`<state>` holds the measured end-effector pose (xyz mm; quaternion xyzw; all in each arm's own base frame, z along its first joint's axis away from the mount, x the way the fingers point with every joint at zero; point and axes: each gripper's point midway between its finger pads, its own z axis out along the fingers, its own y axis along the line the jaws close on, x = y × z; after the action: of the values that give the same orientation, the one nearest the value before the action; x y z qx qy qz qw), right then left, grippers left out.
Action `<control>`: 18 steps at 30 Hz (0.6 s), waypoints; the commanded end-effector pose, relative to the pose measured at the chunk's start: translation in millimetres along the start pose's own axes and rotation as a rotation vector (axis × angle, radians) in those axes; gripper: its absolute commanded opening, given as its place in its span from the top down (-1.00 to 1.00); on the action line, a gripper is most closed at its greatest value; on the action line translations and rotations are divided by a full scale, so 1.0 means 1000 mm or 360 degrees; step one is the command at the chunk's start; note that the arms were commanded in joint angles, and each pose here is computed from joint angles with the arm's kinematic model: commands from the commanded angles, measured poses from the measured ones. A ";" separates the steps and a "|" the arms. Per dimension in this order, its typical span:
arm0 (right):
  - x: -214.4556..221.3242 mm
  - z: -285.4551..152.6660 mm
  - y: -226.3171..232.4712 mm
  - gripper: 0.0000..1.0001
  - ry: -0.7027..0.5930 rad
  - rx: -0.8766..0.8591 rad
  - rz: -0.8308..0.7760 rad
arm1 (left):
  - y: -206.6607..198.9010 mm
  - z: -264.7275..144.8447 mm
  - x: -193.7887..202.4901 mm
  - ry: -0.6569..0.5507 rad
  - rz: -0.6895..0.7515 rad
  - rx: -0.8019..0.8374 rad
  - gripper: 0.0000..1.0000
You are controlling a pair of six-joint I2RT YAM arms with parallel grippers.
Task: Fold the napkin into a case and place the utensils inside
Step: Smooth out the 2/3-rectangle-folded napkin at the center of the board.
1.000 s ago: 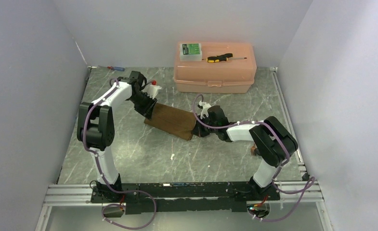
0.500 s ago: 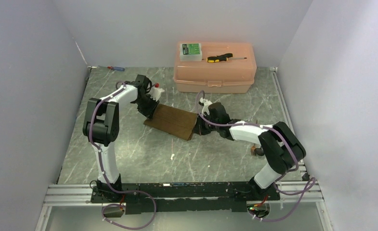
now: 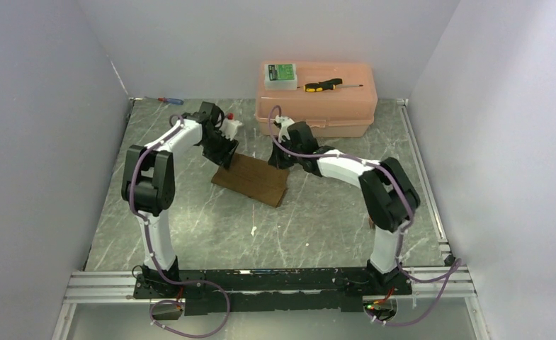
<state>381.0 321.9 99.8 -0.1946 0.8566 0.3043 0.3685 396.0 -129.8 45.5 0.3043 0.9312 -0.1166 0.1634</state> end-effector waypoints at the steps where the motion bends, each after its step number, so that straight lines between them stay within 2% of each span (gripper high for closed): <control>1: 0.006 0.020 -0.034 1.00 0.0049 0.0222 -0.0067 | -0.027 -0.084 -0.053 -0.0346 0.0007 0.0165 -0.18; 3: 0.012 0.023 -0.044 1.00 0.0091 0.0284 -0.0061 | -0.045 -0.091 -0.048 -0.0376 0.0036 0.0282 -0.21; 9: 0.016 0.014 -0.055 1.00 -0.0004 0.0376 -0.0051 | -0.084 -0.060 0.008 -0.0112 0.0176 0.0353 -0.16; 14: 0.002 0.006 -0.051 0.95 -0.0069 0.0362 -0.0078 | -0.086 -0.043 0.034 -0.0040 0.0190 0.0344 -0.12; 18: -0.011 0.008 -0.051 0.81 -0.0116 0.0366 -0.0099 | -0.078 -0.032 0.047 0.0018 0.0166 0.0306 -0.06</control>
<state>397.1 286.1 44.9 -0.1689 0.8938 0.1956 0.3664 296.4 -161.7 67.5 0.3605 0.9025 -0.2041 0.1179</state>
